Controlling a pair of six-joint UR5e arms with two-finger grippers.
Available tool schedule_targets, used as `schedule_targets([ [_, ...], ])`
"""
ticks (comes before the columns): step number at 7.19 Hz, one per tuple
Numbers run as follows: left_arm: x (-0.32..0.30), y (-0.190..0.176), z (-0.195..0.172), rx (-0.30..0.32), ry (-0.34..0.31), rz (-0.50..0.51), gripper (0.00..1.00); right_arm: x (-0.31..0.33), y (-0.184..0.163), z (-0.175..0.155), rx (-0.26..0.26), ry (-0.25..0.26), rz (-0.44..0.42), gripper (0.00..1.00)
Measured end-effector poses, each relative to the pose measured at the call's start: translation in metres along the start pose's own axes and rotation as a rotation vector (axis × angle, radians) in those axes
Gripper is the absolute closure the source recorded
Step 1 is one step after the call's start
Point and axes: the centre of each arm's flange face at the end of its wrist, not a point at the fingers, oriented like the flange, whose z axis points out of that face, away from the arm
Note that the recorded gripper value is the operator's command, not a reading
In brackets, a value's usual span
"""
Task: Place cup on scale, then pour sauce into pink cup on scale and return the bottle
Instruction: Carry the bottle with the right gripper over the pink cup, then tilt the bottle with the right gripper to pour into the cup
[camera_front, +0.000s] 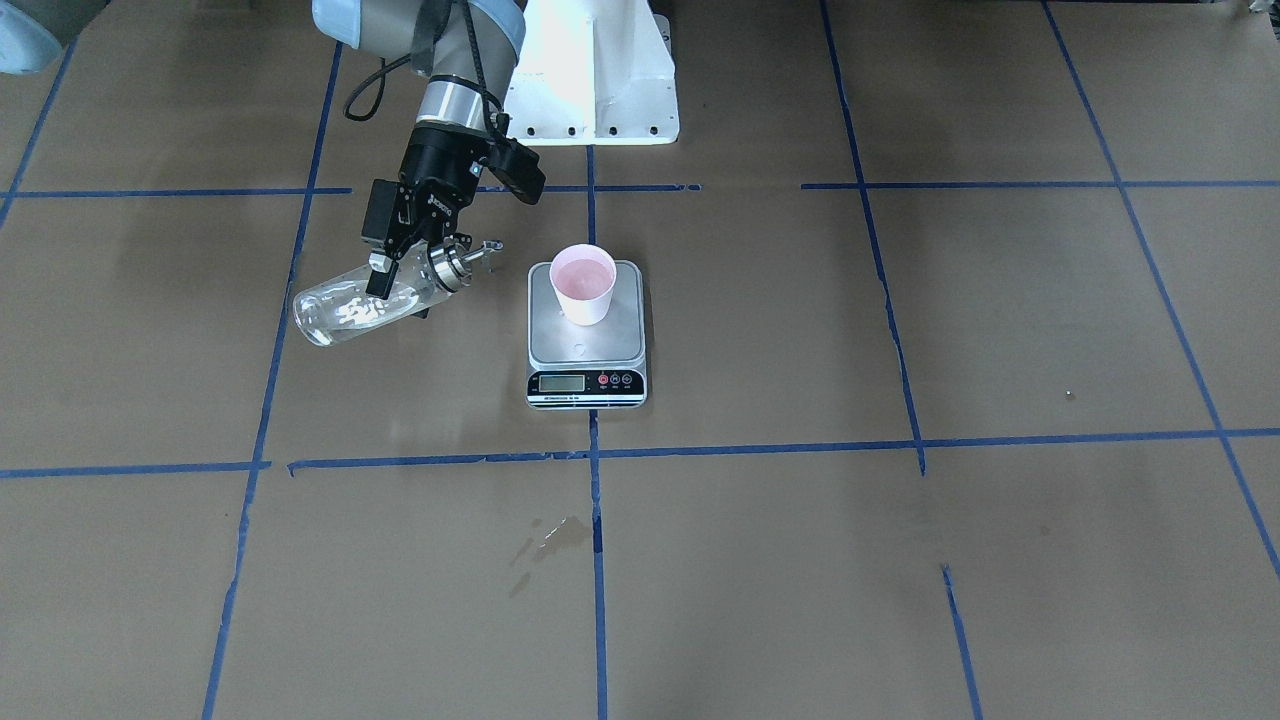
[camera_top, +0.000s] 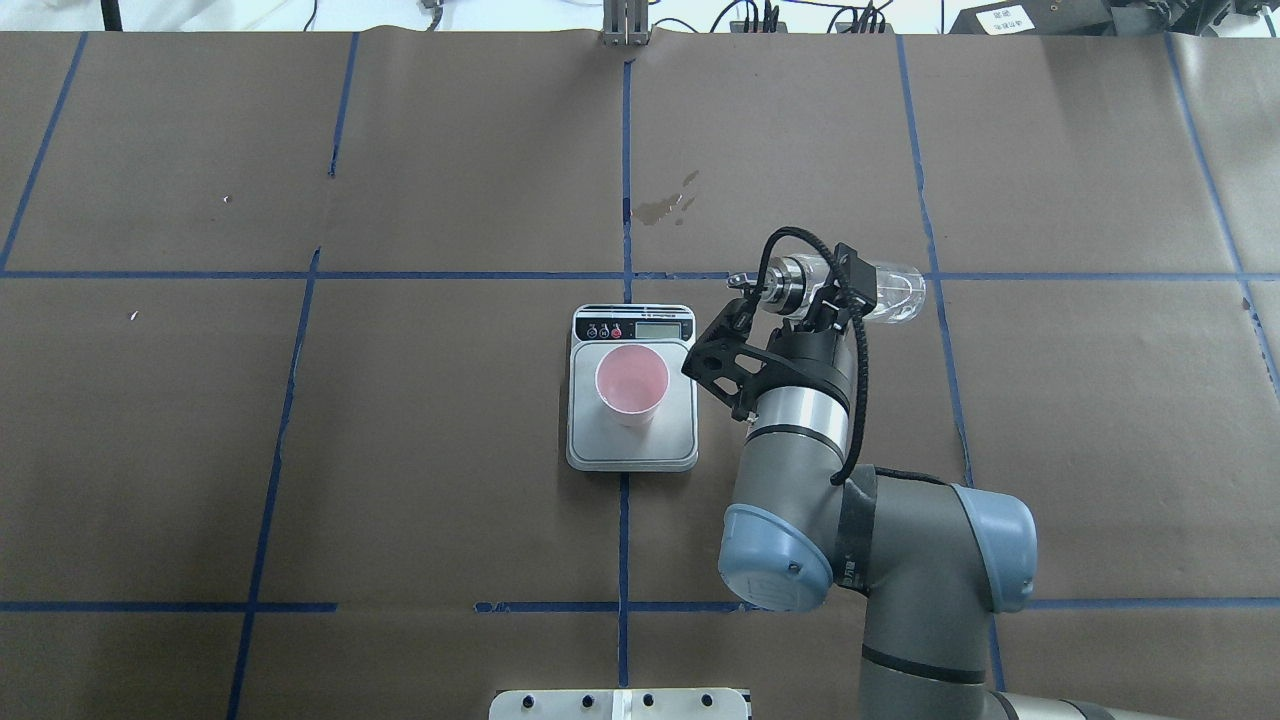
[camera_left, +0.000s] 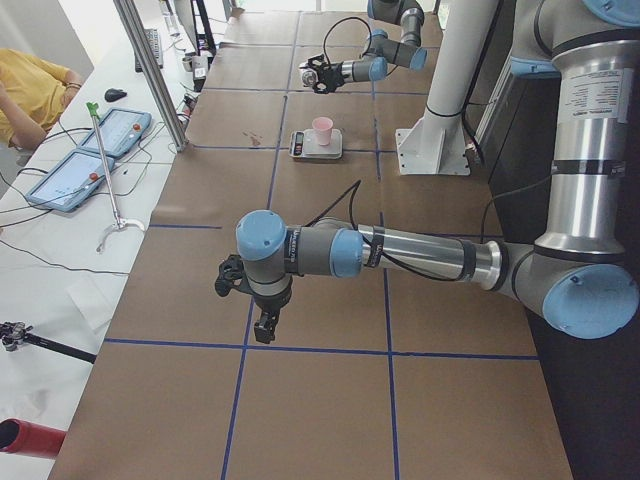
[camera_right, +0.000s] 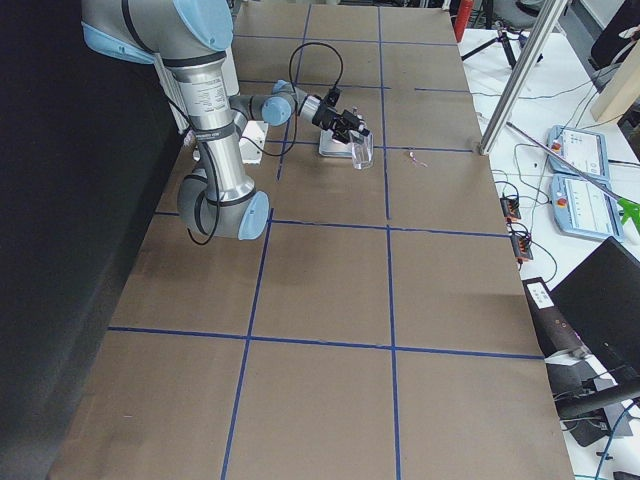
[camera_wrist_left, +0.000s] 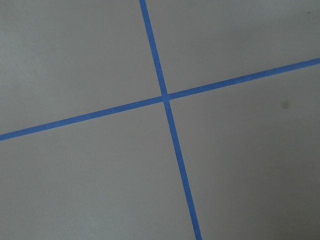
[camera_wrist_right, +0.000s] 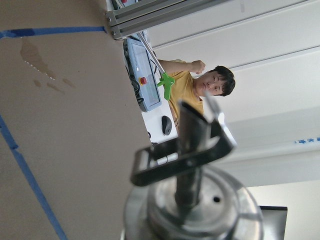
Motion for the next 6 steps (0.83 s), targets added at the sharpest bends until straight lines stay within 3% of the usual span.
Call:
schedule_targets([
  [3, -0.001, 0.001, 0.001, -0.004, 0.001, -0.003, 0.00, -0.025, -0.014, -0.002, 0.030, 0.080, -0.116, 1.00],
  [6, -0.001, 0.001, 0.002, -0.007, 0.002, -0.006, 0.00, -0.034, -0.026, -0.004, 0.045, 0.118, -0.237, 1.00],
])
